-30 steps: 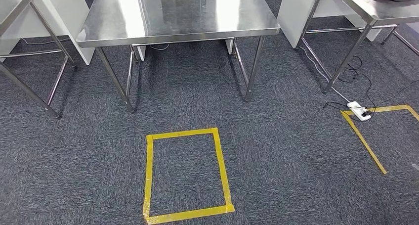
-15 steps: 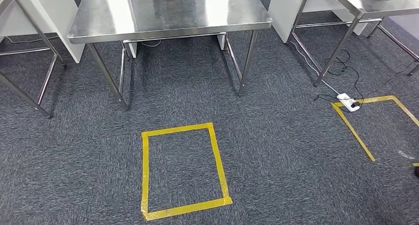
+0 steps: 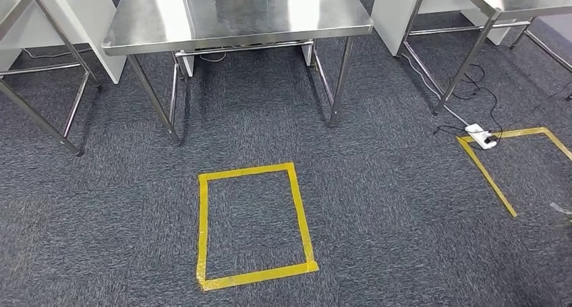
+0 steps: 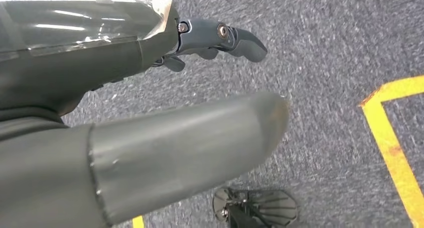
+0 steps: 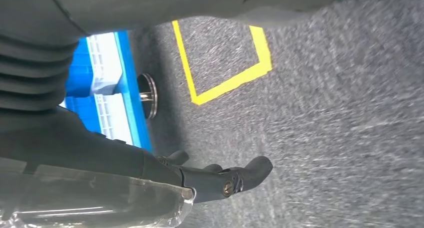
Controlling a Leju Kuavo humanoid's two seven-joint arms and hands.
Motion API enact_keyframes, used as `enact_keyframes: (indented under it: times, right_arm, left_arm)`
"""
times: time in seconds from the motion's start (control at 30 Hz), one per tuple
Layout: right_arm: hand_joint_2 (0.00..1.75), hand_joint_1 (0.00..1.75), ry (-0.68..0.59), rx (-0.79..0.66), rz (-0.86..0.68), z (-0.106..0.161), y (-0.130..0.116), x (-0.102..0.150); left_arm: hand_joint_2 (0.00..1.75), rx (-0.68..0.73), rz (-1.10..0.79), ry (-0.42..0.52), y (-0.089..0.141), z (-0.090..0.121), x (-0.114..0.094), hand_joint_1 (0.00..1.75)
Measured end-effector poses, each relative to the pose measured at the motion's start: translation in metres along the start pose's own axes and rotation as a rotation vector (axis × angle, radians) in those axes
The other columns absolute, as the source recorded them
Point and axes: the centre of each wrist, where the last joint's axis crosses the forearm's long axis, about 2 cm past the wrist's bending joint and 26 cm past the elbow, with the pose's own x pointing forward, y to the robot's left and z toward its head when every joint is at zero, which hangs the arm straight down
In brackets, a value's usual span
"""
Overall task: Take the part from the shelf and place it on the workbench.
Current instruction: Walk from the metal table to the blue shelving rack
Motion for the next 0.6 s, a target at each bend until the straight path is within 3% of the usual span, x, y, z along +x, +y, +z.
enact_keyframes:
  times: [0.6]
  right_arm:
    - [0.0, 0.0, 0.002, -0.004, -0.007, -0.0002, -0.0007, -0.0002]
  left_arm:
    - [0.0, 0.0, -0.003, 0.0, -0.0024, 0.001, 0.0003, 0.0]
